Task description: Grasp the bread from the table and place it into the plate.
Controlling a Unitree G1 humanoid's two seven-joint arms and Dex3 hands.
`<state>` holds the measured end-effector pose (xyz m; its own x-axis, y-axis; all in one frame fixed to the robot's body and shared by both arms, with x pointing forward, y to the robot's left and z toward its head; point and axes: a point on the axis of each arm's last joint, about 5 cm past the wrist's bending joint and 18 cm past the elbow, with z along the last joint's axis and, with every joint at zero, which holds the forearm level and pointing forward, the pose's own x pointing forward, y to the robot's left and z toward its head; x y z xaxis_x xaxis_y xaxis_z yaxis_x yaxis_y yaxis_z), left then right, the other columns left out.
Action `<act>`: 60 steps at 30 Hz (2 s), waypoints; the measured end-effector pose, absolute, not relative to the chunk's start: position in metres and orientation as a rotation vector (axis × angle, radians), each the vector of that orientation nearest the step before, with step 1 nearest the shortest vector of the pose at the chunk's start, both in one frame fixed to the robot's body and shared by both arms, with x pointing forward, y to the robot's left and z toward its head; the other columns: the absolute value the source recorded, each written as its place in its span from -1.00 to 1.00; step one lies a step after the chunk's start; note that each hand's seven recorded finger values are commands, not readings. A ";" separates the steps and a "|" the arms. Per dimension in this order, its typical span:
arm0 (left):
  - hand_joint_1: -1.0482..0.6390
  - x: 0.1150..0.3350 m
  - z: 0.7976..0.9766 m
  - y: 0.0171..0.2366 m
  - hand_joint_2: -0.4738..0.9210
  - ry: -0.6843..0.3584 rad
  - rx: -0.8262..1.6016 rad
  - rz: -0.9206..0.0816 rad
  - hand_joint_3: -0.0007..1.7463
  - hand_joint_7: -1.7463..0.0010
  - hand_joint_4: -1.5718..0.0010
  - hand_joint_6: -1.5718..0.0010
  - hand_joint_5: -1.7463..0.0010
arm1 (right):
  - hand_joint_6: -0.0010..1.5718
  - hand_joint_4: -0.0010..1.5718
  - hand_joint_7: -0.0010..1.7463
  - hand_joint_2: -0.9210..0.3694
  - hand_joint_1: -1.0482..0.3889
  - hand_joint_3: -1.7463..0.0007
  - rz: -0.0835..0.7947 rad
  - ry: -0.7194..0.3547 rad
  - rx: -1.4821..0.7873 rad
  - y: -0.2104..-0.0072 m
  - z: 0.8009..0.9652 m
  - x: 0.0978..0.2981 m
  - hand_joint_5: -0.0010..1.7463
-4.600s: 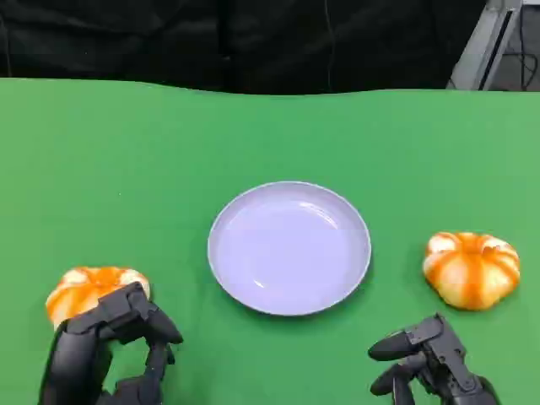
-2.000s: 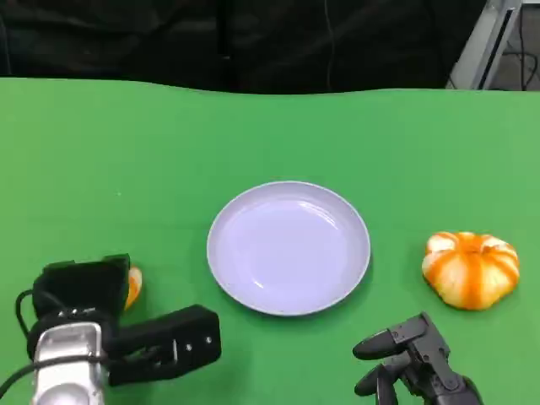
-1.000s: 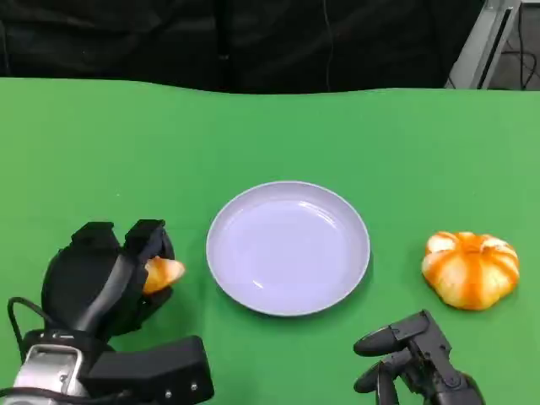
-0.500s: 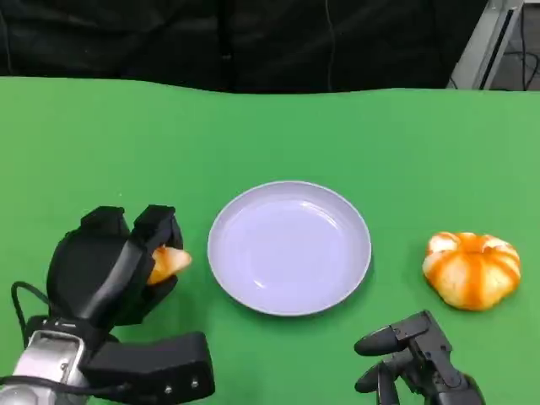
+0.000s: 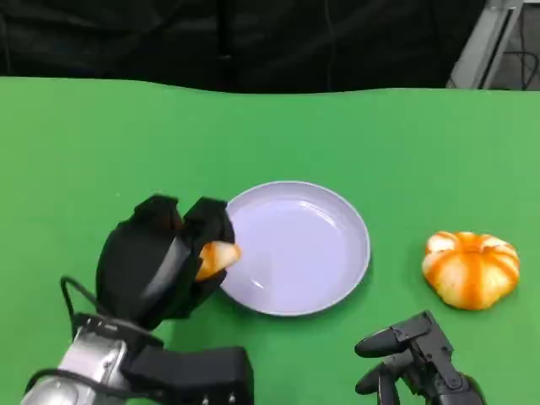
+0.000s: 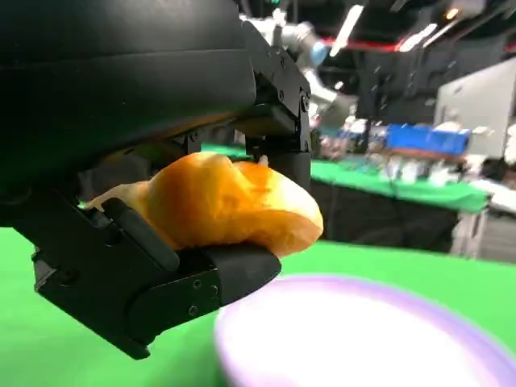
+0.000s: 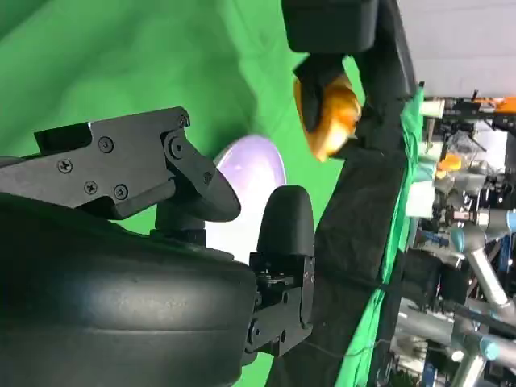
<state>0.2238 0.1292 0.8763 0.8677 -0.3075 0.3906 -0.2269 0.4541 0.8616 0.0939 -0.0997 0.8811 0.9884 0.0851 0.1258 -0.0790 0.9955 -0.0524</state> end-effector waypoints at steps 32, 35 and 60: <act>-0.19 0.265 0.894 0.038 0.96 -0.507 1.064 -0.323 -0.77 0.67 0.68 0.56 -0.05 | -1.00 -0.86 1.00 -1.00 0.36 -0.13 0.094 -0.115 -0.032 -0.096 0.882 0.091 1.00; -0.20 0.265 0.899 0.036 1.00 -0.464 1.075 -0.374 -0.84 0.74 0.72 0.58 -0.01 | -1.00 -0.86 1.00 -1.00 0.36 -0.13 0.091 -0.115 -0.032 -0.096 0.882 0.091 1.00; -0.79 0.263 0.923 0.085 1.00 -0.151 1.074 -0.634 -0.60 0.96 0.76 0.91 0.85 | -1.00 -0.85 1.00 -1.00 0.35 -0.14 0.090 -0.115 -0.035 -0.098 0.882 0.092 1.00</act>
<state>0.2632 0.0852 0.9228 0.8141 -0.5511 -0.1833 0.4087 0.3195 0.8549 0.0917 -0.0978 0.8823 0.9893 0.0921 0.1130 -0.0881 0.9953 -0.0399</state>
